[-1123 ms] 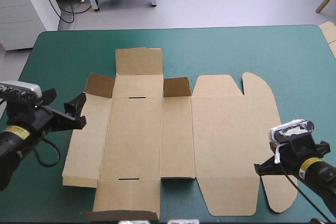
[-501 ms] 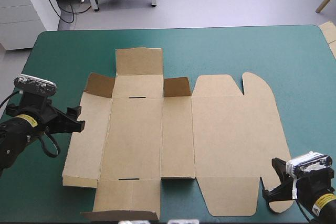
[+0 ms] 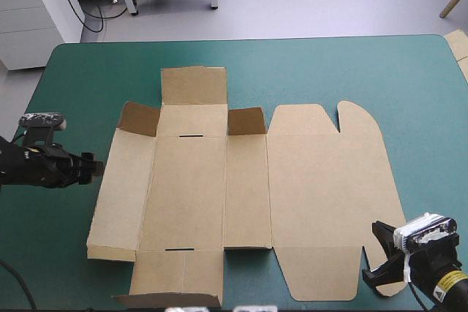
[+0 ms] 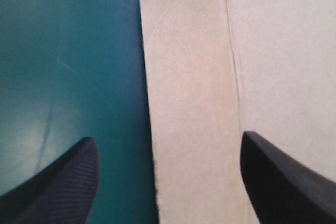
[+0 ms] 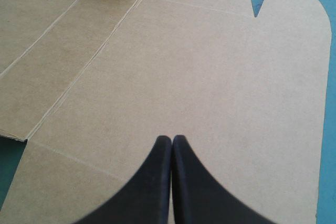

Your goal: Fold the box

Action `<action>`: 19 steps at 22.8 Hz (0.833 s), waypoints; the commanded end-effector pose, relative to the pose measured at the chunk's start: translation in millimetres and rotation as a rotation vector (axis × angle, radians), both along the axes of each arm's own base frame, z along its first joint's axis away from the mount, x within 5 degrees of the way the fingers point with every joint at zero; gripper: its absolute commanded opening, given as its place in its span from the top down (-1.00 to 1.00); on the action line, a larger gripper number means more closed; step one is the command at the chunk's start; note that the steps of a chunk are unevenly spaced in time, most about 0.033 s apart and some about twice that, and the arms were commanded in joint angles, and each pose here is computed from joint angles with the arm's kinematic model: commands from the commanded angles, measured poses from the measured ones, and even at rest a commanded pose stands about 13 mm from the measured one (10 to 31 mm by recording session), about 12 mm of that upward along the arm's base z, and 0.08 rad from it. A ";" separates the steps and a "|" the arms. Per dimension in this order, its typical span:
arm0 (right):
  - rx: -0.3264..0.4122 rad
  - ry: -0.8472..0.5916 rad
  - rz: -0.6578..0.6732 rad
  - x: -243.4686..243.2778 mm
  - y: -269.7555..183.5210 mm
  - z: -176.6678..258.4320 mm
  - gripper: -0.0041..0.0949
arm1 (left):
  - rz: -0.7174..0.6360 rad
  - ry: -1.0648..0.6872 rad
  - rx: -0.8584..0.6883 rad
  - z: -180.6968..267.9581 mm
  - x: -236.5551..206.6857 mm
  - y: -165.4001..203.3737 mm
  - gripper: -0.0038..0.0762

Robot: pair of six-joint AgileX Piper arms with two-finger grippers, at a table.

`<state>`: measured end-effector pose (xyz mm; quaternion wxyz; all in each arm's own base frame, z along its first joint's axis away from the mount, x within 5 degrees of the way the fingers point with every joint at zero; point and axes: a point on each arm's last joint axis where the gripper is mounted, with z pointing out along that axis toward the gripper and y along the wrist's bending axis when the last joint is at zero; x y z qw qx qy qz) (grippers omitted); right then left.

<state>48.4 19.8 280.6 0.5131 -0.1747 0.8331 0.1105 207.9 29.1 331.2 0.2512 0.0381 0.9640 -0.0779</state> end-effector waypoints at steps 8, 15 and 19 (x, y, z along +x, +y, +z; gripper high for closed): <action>0.005 -0.090 0.019 2.1 1.4 12.9 0.96 | 0.095 0.202 -0.375 -42.3 26.5 43.1 -0.42; -0.034 -0.100 -0.002 2.2 -2.1 11.9 0.96 | 0.090 0.349 -0.531 -92.7 2.7 22.1 -0.42; -0.028 -0.097 -0.003 2.1 -2.0 11.9 0.96 | 0.006 0.423 -0.555 -109.2 -6.0 -1.5 -0.42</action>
